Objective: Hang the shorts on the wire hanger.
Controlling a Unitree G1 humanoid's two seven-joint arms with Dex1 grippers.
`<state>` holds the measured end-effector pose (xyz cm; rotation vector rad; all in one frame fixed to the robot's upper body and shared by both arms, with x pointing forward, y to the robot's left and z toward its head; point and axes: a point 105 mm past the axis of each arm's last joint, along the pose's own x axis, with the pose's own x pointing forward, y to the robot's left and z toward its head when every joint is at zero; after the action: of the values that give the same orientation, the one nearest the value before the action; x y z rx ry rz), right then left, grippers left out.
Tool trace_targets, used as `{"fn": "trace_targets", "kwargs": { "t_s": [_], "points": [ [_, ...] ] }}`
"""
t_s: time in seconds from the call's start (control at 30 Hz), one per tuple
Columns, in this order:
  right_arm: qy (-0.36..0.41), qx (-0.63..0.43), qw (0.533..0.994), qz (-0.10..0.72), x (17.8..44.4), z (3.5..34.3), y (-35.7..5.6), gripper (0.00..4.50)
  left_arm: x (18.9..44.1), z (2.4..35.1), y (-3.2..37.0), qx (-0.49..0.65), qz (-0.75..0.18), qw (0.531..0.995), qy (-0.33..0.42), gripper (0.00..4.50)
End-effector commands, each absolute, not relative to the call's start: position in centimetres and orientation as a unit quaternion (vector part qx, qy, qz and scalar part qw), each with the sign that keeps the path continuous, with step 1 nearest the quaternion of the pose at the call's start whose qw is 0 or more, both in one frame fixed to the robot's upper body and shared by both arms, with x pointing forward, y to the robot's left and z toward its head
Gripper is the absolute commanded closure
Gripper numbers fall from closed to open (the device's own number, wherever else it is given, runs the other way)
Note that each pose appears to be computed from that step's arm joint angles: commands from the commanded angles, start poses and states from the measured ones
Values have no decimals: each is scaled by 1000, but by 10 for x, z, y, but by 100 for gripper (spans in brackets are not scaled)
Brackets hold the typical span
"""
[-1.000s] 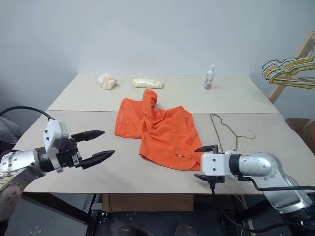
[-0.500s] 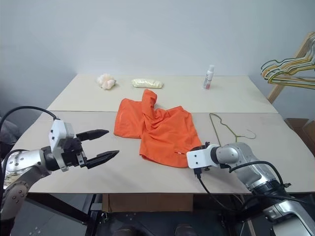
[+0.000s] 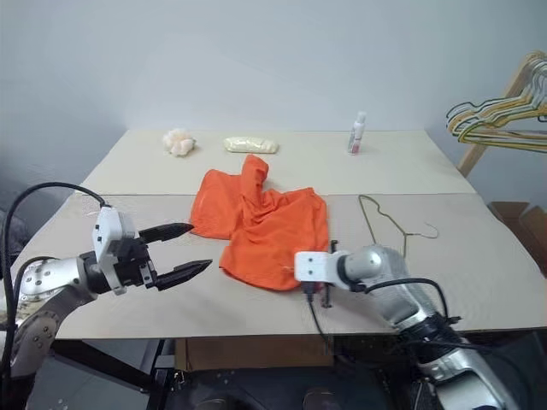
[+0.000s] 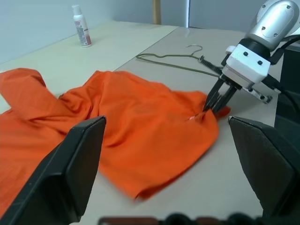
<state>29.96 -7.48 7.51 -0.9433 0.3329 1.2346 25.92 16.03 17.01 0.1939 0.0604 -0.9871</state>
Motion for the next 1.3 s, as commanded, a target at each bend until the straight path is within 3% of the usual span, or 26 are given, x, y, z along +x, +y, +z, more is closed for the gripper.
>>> {"fn": "trace_targets", "kwargs": {
  "t_s": [0.03,0.23,0.4,0.67,0.93,1.03,1.17,1.3],
  "points": [
    [118,-417,716,547,305,93,-38,449,265,181,162,111,-469,876,3,0],
    [103,-416,733,528,309,82,27,449,273,189,172,129,-455,881,-5,0],
    [97,-399,739,533,306,87,39,310,271,193,169,134,-458,879,-8,0],
    [121,-355,707,600,279,123,-28,26,268,177,147,135,-486,863,24,0],
    [130,-340,708,606,259,152,-82,26,268,151,99,89,-516,843,124,0],
    [149,-357,720,576,263,152,-106,26,265,124,77,94,-505,830,219,0],
    [153,-364,731,557,266,153,-115,26,265,95,67,147,-473,817,294,0],
    [146,-360,741,548,267,157,-115,26,280,71,65,171,-403,834,335,0]
  ]
}}
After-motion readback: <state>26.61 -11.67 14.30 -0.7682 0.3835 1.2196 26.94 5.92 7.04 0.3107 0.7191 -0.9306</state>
